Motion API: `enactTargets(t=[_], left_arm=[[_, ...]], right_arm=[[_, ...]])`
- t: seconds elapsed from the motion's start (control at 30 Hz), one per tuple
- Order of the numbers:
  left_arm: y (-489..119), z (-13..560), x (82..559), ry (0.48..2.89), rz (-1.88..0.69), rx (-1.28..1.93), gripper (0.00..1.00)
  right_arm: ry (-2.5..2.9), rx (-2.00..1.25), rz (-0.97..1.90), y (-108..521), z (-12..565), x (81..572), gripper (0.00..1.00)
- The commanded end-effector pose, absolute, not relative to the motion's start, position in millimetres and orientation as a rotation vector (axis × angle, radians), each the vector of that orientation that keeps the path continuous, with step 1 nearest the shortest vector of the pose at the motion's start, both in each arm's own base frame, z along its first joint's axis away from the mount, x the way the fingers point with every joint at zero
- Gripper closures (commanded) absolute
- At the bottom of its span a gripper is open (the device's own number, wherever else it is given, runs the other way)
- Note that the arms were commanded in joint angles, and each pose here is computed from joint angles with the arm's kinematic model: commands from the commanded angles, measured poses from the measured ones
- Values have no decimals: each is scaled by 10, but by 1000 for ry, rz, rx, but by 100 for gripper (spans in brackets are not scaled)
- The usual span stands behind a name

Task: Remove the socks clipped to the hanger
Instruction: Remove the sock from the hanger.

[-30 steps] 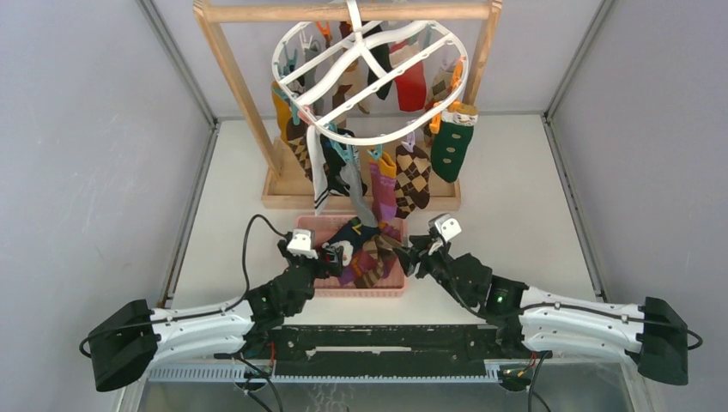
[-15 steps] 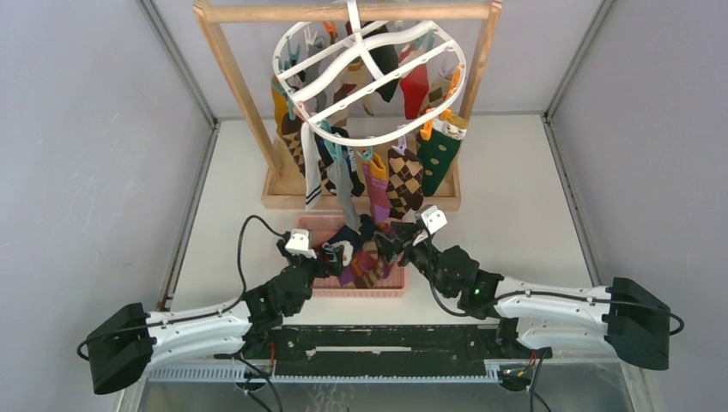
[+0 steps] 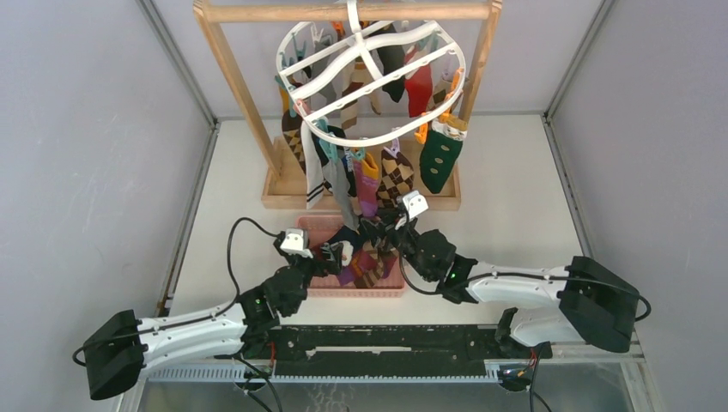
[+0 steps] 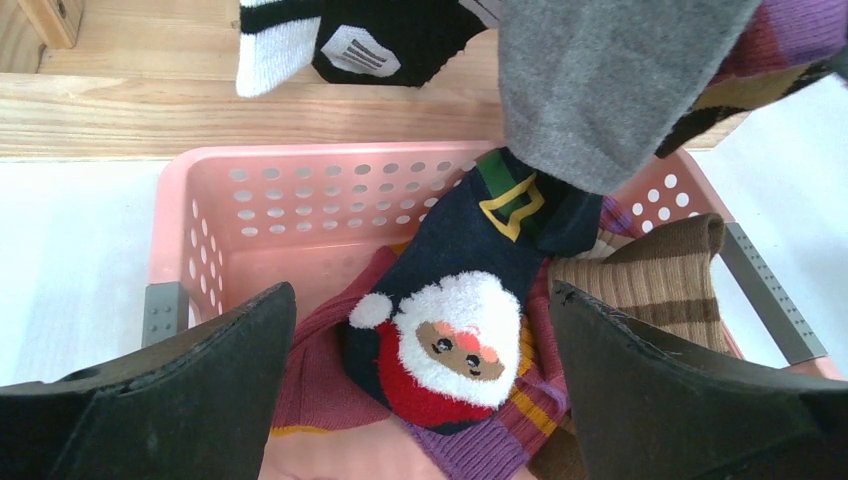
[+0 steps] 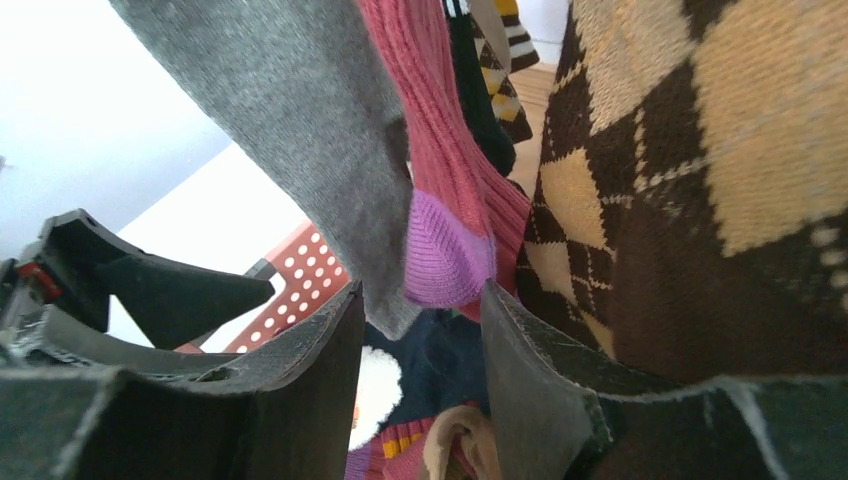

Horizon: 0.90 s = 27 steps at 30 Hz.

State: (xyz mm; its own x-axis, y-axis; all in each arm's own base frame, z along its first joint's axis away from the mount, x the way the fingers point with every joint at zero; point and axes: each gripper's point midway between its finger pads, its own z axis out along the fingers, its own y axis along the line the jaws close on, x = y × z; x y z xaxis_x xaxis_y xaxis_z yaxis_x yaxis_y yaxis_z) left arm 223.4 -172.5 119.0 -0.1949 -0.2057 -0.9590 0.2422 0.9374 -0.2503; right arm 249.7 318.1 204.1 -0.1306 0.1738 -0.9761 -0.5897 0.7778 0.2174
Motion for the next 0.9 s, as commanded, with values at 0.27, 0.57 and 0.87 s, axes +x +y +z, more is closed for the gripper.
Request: enactTargets(t=[0.27,0.57,0.87], left_arm=[[-1696,1254,2225,1698,-416,6,0],[-1688,1236,2222,1700,-411,9,0],[-1680,1242,2220,1699,-411,7,0]], right_arm=[[1525,-277,764,3385,2242,2678,44],[1524,-306,787,3500,2202,2618,43],[1516,-280,740,3535,2192,2772,57]])
